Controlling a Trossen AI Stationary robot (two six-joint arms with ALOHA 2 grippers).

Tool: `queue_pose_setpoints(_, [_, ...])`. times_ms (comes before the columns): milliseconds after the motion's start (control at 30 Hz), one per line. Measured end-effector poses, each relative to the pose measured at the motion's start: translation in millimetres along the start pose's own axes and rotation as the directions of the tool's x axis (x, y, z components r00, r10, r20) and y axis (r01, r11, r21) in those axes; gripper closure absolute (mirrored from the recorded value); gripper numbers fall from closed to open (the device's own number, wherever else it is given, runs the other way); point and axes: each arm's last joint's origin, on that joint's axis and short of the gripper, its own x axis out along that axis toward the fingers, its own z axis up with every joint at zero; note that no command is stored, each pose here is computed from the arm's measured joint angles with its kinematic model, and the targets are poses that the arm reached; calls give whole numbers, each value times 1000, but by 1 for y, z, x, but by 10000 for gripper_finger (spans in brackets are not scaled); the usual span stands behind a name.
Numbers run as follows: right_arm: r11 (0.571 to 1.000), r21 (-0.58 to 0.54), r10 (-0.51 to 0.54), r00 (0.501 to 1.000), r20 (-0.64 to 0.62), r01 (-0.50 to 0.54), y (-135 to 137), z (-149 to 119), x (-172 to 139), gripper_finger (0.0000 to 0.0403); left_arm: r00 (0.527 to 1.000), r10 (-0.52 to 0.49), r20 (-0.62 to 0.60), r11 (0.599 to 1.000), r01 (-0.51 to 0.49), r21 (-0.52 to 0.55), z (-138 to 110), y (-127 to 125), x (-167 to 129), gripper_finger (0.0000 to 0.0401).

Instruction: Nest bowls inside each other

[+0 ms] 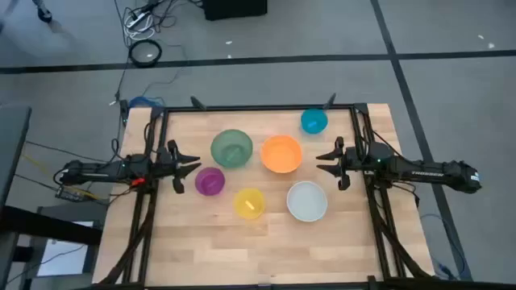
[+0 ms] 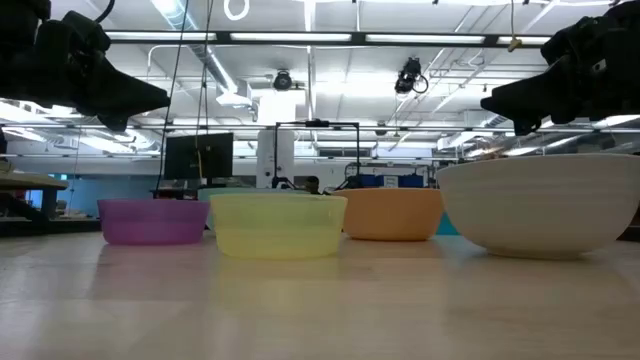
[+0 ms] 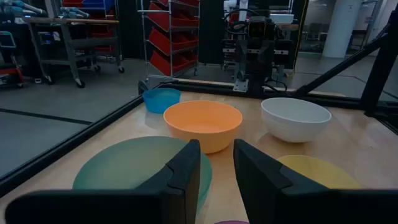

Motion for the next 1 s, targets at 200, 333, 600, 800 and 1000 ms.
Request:
queue_pose_setpoints(200, [1000, 0, 0, 1000, 0, 0, 0, 0, 0, 270, 1000, 0, 0, 1000, 0, 0, 0, 0, 0, 295])
queue_pose_setpoints(333, [1000, 0, -1, 1000, 0, 1, 0, 0, 0, 270, 1000, 0, 0, 1000, 0, 0, 0, 0, 0, 295])
queue_pose_setpoints(600, [1000, 0, 0, 1000, 0, 0, 0, 0, 0, 270, 1000, 0, 0, 1000, 0, 0, 0, 0, 0, 295])
queue_pose_setpoints(800, [1000, -4, 1, 1000, 21, 0, 0, 2, 0, 270, 1000, 0, 0, 1000, 0, 0, 0, 0, 0, 295])
queue_pose_setpoints(1000, [999, 51, 7, 985, 174, -16, 1, 17, -2, 270, 1000, 0, 0, 1000, 0, 0, 0, 0, 0, 295])
